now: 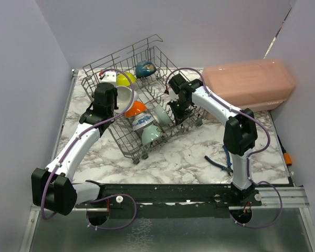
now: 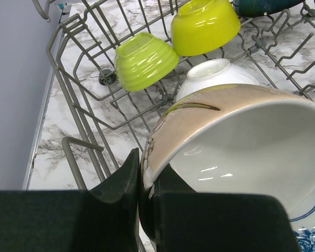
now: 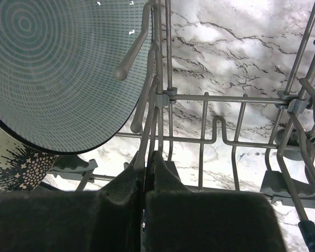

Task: Load the bowls into the dish rack
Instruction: Adjust the dish rack at the center of the board.

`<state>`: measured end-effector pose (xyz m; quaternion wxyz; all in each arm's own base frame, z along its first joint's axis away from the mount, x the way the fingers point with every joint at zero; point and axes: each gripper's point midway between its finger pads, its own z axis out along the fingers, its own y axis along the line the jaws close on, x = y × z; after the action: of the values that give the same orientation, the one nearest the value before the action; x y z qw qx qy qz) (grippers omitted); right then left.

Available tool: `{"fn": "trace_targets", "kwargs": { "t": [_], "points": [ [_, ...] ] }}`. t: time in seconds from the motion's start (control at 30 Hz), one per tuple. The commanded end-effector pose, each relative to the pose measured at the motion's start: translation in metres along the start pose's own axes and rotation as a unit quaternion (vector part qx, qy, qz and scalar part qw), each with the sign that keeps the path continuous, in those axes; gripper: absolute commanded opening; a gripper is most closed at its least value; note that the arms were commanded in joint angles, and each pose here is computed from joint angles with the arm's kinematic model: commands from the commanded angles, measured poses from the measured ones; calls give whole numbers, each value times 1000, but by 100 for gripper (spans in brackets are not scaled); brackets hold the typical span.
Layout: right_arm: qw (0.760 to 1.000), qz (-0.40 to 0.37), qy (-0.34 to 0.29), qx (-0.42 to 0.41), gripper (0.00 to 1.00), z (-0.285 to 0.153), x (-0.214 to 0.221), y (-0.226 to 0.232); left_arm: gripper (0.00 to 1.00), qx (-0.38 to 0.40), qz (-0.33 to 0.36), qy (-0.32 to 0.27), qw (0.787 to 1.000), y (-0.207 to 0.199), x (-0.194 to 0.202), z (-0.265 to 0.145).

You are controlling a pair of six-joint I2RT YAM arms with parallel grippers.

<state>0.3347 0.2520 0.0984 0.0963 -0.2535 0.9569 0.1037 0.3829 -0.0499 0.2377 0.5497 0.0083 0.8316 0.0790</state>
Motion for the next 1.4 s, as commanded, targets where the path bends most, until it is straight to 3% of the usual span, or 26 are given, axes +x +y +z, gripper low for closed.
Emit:
{"fn": "trace_targets", "kwargs": {
  "t": [0.0,0.23,0.67,0.83,1.07,1.2,1.27,1.37],
  "points": [
    [999,10,28,-31,0,15,15,1,0,13,-31,-41,999,-2,-26,-4],
    [989,46,20,-143,0,17,18,3,0,33,-36,-47,998,-9,-32,-7],
    [980,61,38,-186,0,37,31,-25,0,103,-44,-68,991,-33,-48,-13],
    [979,70,44,-186,0,50,36,-36,0,141,-45,-80,986,-45,-55,-18],
    [987,76,59,-126,0,69,39,-63,0,194,-60,-98,974,-63,-66,-26],
    [992,58,4,-112,0,43,18,-61,0,197,-56,-103,974,-63,-69,-27],
    [993,46,-40,-99,8,17,2,-58,0,196,-52,-105,974,-63,-69,-26],
    [991,25,-107,-82,32,-23,-19,-51,0,201,-44,-103,973,-69,-67,-21]
  ]
}}
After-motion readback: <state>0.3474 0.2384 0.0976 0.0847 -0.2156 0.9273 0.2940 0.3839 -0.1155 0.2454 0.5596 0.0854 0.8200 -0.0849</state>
